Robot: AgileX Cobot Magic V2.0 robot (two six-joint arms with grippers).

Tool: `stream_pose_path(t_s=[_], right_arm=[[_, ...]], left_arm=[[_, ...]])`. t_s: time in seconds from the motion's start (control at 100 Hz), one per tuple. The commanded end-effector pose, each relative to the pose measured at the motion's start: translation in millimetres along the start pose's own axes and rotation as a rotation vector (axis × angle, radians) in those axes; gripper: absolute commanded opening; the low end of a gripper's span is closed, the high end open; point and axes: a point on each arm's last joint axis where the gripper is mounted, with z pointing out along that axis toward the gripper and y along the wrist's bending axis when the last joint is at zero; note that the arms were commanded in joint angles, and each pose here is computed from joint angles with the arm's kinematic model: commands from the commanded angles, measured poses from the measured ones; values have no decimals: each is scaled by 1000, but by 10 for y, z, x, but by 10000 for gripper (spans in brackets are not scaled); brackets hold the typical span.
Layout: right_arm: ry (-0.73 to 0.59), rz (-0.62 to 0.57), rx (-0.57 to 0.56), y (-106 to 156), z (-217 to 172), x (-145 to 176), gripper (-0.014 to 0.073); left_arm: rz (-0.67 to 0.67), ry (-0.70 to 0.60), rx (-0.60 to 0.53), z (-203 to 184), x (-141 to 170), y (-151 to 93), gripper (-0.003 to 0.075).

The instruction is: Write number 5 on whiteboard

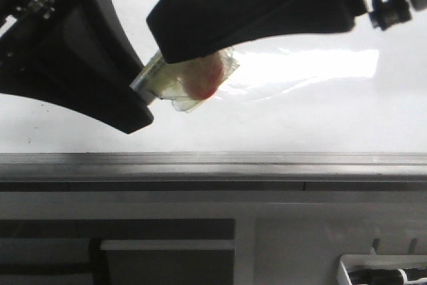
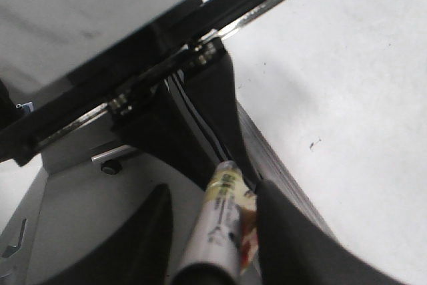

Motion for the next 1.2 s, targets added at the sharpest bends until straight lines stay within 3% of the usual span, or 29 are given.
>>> stream_pose_path(t_s=[0.0,0.14,0.31,0.41,0.58,0.65,0.76,0.9,1.07,1.19], right_arm=[[-47,13,22,-25,7,-118,134],[-18,16,20,-31,81,-79,-71],[-19,12,21,-31,78,-80,-67],[-21,3,22,-31,69,-84,-66],[-47,-42,46,-50,21,-116,-59],[-76,-57,78,-86,-15,-148,-59],[-98,-71,135,-178,-42,-168,-59],[-114,-81,211,-350,-96,-234,-59],[-140,-81,298,-585,-188,-411,-59],[-124,-92,350,-755,-188,-479,-59]], left_arm=[[-40,-102,-72,-116,-158,69,-20],[-44,-103,-71,-116,-158,69,-20],[-103,-109,-74,-117,-162,74,6],[-115,-108,-76,-119,-154,82,155],[-230,-146,-120,-234,-179,91,517],[-281,-174,-155,-341,-179,102,573],[-401,-234,-256,-592,-125,163,540],[-581,-362,-461,-969,44,181,426],[-842,-508,-619,-1226,340,-6,231],[-889,-510,-646,-1199,511,-179,56]])
